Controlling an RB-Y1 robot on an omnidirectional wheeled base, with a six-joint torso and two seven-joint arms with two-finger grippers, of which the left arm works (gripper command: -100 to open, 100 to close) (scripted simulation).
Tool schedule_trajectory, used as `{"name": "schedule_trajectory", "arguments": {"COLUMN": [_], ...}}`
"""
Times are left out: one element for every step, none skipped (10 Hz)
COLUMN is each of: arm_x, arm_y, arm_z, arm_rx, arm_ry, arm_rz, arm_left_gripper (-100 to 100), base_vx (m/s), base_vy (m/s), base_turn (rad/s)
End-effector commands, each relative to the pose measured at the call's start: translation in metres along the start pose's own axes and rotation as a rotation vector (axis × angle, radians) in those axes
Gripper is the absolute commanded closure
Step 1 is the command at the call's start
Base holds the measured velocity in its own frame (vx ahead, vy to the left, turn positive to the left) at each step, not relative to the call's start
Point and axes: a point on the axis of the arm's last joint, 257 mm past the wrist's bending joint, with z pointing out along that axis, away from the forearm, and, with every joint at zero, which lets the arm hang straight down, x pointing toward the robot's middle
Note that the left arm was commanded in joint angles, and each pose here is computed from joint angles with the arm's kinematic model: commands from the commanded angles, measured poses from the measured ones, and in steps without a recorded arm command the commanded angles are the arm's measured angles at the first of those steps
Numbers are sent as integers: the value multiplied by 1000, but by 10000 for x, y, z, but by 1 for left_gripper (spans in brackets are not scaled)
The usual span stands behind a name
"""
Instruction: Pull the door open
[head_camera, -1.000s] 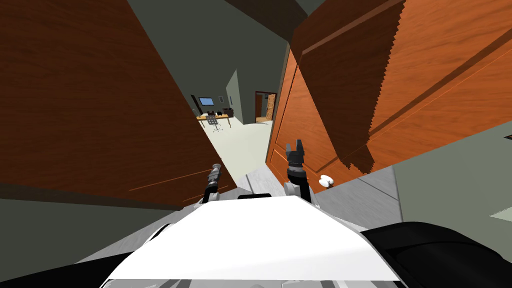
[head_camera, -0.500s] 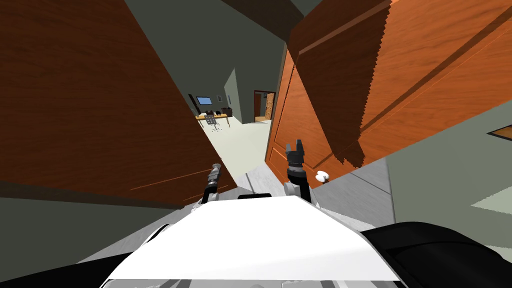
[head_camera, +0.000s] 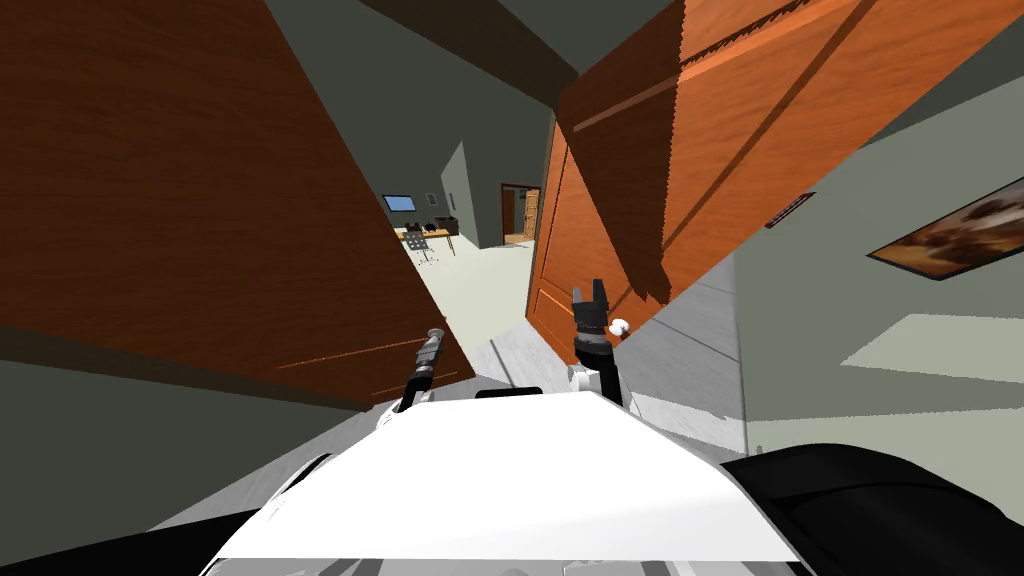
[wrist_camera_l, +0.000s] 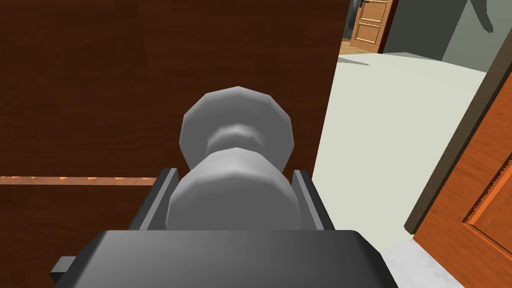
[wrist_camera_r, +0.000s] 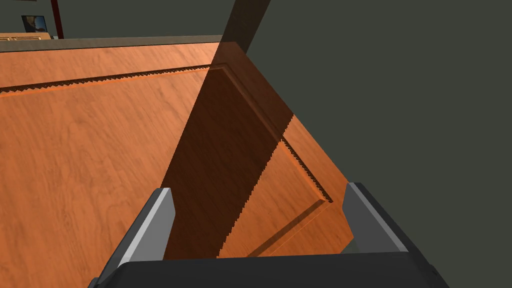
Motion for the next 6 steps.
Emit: {"name": "schedule_trajectory", "arguments": {"arm_x": [27, 26, 9, -7, -1, 8], "arm_y": [54, 78, 46, 60, 65, 76], "arm_z": [-7, -23, -25, -93, -119, -166], "arm_rx": [-33, -51, -37, -65, -80, -105], "arm_ry": [8, 7, 1, -1, 1, 4], "arm_rz": [-7, -9, -4, -5, -4, -4], "arm_left_gripper": [100, 100, 100, 100, 100, 100], "base_vx": [-250, -219, -95, -181, -238, -257], "base_vy": [57, 24, 6, 39, 70, 65], "base_turn": [-109, -71, -12, -94, -122, -112]}}
